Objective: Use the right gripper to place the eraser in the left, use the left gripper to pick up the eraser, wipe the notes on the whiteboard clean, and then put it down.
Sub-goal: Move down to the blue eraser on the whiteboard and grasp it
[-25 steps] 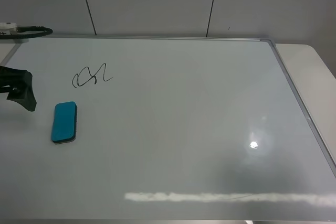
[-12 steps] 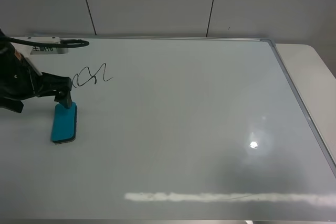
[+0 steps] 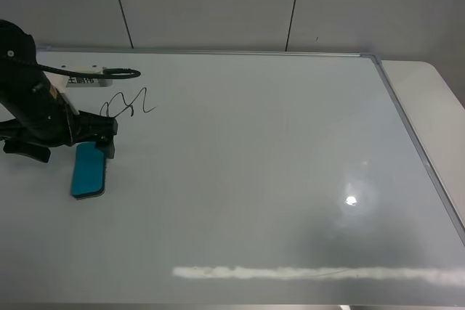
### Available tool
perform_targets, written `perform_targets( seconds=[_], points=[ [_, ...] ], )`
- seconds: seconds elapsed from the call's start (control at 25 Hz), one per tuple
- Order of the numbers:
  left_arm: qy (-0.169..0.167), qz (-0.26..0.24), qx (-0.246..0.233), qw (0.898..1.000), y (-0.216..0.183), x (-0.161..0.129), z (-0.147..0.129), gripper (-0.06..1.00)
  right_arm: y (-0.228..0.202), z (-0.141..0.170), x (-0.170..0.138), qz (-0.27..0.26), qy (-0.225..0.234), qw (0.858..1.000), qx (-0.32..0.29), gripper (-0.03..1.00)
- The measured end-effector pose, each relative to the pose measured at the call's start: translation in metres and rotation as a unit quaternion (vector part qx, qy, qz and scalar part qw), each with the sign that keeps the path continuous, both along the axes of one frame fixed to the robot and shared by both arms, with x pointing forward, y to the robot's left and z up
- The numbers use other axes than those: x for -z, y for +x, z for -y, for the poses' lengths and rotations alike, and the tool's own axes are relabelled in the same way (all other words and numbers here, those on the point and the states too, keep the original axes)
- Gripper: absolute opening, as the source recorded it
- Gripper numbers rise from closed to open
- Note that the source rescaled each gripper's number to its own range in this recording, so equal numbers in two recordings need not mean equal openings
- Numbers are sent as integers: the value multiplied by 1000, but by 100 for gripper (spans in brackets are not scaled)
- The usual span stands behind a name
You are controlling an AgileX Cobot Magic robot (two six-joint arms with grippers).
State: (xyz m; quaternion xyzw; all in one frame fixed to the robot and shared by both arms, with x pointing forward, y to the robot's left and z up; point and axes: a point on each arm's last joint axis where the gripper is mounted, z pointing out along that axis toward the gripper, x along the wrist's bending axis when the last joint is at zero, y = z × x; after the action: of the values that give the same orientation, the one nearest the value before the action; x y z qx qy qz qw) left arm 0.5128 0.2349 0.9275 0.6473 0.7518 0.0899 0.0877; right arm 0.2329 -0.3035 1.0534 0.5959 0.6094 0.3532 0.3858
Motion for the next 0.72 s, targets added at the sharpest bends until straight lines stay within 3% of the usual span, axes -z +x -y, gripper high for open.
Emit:
perform_targets(
  seconds=[0.4,0.72],
  points=[
    [24,-13,-15,1000,0,8,0,100,0,0,0,0,0,1000,0,99],
    [20,-10,-17,1000,3,13,1,100,0,0,0,0,0,1000,0,99]
  ],
)
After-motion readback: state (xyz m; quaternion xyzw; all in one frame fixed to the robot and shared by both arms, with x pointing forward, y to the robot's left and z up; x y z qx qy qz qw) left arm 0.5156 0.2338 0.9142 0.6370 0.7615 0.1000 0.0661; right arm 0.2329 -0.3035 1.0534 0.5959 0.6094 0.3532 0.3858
